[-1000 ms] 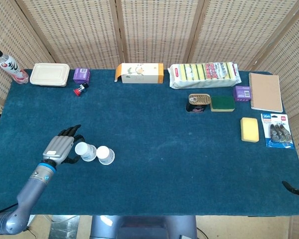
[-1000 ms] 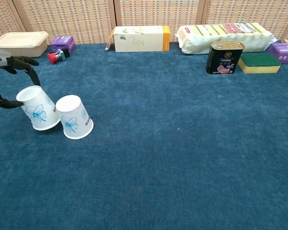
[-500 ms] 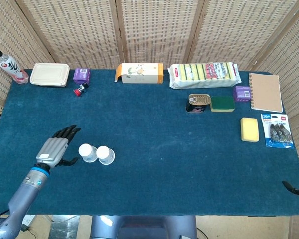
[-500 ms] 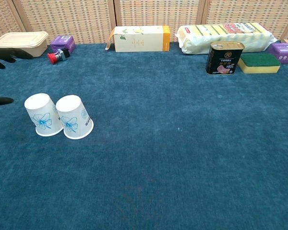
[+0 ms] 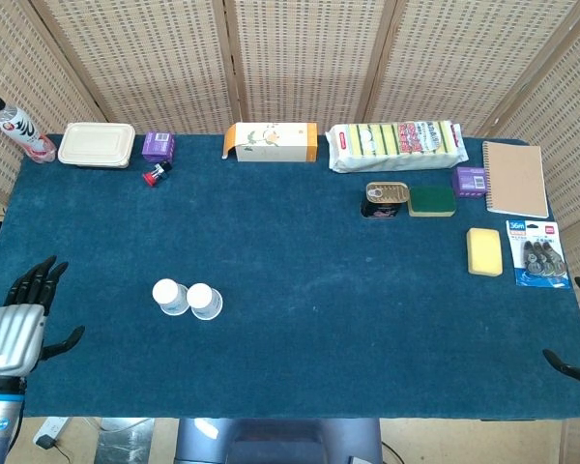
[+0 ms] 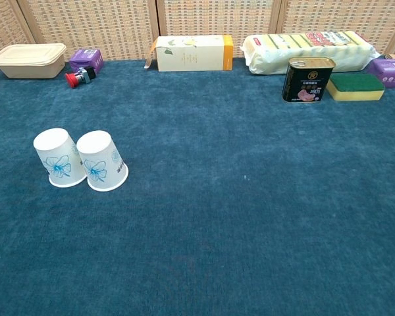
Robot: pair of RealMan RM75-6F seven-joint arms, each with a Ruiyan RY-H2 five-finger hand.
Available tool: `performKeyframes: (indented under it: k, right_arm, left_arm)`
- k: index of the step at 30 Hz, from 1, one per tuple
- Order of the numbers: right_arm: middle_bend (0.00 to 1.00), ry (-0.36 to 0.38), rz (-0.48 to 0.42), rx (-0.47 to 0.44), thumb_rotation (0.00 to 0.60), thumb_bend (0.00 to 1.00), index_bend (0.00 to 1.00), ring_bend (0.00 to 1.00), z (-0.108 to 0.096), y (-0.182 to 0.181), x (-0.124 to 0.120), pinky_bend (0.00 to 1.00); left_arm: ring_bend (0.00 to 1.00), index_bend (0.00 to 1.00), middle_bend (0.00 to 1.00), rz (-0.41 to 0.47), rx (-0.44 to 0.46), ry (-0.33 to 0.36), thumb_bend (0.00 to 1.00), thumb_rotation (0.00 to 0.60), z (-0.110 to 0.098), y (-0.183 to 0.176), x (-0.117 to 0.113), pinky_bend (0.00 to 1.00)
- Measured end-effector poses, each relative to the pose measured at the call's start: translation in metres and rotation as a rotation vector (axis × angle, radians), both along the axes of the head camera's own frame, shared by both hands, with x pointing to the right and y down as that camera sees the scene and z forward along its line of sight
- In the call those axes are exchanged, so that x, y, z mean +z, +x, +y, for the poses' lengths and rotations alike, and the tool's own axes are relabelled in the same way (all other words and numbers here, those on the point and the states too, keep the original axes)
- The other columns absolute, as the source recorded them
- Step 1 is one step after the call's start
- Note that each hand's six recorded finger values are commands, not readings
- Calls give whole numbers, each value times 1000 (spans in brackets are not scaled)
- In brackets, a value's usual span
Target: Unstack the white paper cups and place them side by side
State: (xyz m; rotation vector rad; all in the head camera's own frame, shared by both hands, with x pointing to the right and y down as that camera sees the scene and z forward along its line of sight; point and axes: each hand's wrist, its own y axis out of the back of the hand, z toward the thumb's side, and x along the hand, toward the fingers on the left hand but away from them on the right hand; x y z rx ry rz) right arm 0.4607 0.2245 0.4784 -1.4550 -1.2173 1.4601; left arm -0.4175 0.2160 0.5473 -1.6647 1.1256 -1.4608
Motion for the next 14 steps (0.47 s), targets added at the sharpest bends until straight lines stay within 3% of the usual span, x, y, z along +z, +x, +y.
performKeyframes:
  k: [4, 14]
  right_arm:
    - [0, 4, 3, 3, 600, 6, 86, 0, 0, 0, 0, 0]
    - [0, 7, 10, 11, 600, 11, 86, 0, 0, 3, -2, 0]
  left_arm:
    - [0, 0, 0, 22, 12, 9, 214, 600, 7, -3, -5, 83]
    - [0, 0, 0, -22, 87, 18, 214, 600, 15, -10, -9, 82]
